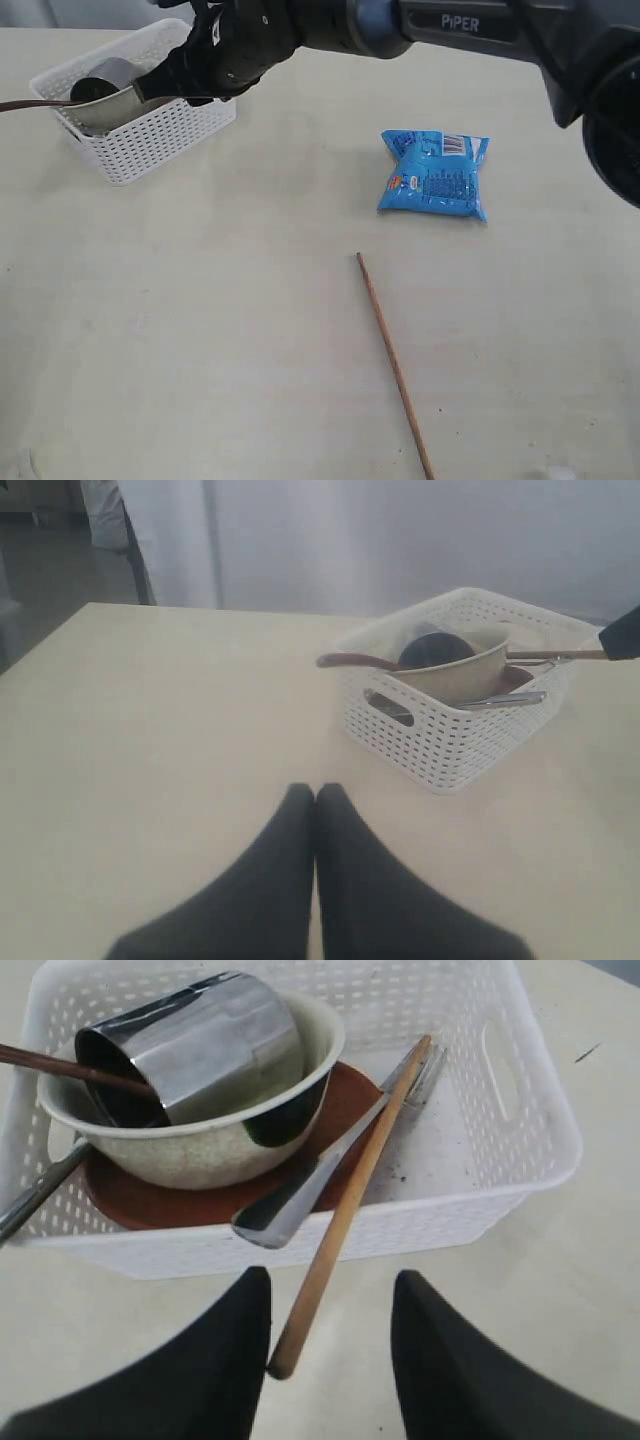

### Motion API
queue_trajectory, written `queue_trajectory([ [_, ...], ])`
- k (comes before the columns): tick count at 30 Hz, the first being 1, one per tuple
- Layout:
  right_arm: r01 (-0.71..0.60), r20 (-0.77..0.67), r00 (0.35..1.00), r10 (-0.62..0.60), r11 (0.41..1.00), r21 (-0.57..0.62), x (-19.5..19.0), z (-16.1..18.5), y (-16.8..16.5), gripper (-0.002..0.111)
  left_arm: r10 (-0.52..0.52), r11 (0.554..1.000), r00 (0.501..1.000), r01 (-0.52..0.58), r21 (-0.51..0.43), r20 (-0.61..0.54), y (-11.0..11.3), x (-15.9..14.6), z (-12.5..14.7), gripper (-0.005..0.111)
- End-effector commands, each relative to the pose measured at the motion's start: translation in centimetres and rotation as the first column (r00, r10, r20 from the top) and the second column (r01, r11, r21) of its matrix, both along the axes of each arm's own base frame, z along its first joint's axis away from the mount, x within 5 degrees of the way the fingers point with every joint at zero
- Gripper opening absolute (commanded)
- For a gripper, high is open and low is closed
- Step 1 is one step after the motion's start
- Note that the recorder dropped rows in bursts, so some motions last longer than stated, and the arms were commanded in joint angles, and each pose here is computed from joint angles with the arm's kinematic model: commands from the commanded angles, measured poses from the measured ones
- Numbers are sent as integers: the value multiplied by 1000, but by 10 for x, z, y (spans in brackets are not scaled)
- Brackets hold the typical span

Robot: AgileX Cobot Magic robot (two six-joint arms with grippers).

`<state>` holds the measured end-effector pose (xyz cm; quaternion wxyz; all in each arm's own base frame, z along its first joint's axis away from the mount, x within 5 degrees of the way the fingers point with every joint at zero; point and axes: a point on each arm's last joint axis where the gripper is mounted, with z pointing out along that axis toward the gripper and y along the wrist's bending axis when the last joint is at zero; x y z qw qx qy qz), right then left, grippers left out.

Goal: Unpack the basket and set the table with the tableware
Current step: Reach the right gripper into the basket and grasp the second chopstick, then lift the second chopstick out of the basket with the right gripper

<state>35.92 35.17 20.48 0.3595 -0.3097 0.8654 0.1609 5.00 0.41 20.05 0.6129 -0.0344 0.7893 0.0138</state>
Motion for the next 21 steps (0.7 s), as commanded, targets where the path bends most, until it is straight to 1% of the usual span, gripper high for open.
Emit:
queue_trajectory([
  [1, -5, 4, 1000, 6, 1000, -20, 2, 1, -2, 38, 2, 1000, 1000, -2, 0, -1, 0, 0, -2, 0],
  [11, -10, 11, 1000, 10, 1000, -21, 2, 4, -1, 38, 2, 1000, 1000, -2, 0, -1, 0, 0, -2, 0],
  [13, -29, 1, 1000, 29, 998, -58, 3, 9, -1, 38, 2, 1000, 1000, -2, 0, -1, 0, 0, -2, 0],
  [17, -64, -34, 998, 60, 988, -141, 8, 29, 2, 45, 2, 1000, 1000, -2, 0, -1, 0, 0, -2, 0],
  [21, -94, -52, 995, 86, 977, -191, 14, 49, 7, 45, 2, 1000, 1000, -2, 0, -1, 0, 0, -2, 0],
])
